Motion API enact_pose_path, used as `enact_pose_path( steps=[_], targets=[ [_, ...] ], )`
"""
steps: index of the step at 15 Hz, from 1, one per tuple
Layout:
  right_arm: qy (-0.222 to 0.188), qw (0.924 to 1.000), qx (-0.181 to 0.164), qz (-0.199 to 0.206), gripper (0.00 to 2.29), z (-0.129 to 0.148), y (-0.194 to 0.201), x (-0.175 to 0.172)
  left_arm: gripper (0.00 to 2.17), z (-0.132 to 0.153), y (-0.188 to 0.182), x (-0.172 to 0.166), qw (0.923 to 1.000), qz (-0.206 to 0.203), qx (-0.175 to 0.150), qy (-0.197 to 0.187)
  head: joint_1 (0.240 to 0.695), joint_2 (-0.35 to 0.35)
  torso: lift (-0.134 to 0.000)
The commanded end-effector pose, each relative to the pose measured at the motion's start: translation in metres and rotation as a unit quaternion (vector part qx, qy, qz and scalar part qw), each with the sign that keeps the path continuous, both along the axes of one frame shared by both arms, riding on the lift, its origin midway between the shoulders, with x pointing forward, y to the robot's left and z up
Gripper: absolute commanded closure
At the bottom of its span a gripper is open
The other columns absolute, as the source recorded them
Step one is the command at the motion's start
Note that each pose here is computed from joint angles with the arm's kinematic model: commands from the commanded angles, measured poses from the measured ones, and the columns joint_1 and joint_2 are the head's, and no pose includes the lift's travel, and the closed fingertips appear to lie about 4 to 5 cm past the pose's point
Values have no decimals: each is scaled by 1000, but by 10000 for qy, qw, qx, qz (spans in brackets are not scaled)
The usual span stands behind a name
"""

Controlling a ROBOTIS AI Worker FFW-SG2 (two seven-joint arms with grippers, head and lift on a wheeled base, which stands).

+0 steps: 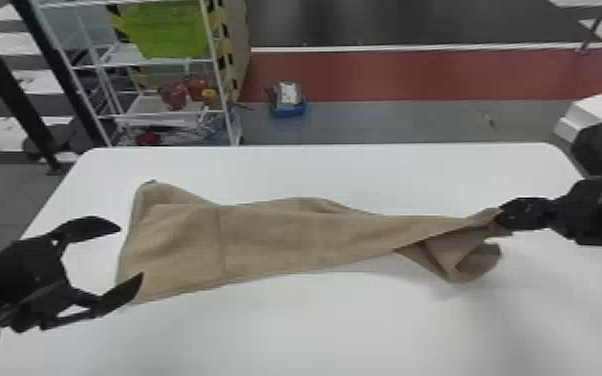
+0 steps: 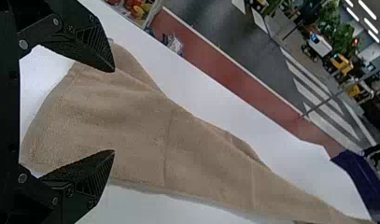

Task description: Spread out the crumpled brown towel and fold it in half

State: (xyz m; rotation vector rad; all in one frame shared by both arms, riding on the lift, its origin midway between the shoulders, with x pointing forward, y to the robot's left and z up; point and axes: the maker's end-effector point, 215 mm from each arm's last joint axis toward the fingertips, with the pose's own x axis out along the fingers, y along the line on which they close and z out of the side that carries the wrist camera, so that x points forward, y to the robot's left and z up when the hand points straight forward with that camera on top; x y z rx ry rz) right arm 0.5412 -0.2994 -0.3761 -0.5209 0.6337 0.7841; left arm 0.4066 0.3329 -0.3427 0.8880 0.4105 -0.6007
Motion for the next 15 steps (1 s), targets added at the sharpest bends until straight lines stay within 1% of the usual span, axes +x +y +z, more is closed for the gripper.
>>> enact_pose_path(
  steps=[1,2,3,4,6,8,10,15],
  targets=[
    [4,10000,4,38,1905,0,3,0,333,-28,-19,-10,9976,-334,525,315,695,39,-134],
    [5,10000,2,45,1905,0,3,0,336,-39,-23,-14,9952,-435,742,477,695,31,-134],
    [2,10000,0,48,1905,0,3,0,414,-44,-25,-17,9939,-488,783,610,695,25,-134],
    [-5,10000,48,70,1905,-1,3,-1,414,-48,-25,-17,9933,-464,745,751,695,20,-134],
    [16,10000,60,67,1905,-6,1,2,414,-55,-27,-16,9907,-480,902,902,695,13,-134],
    [10,9999,46,100,1905,-10,2,5,414,-60,-28,-15,9896,-507,919,985,695,11,-134],
    [13,9999,57,106,1905,-10,3,7,417,-69,-25,-14,9884,-400,889,1161,695,8,-134],
    [8,9999,66,111,1905,-9,4,8,417,-84,-20,1,9862,-288,887,1366,695,16,-134]
  ],
)
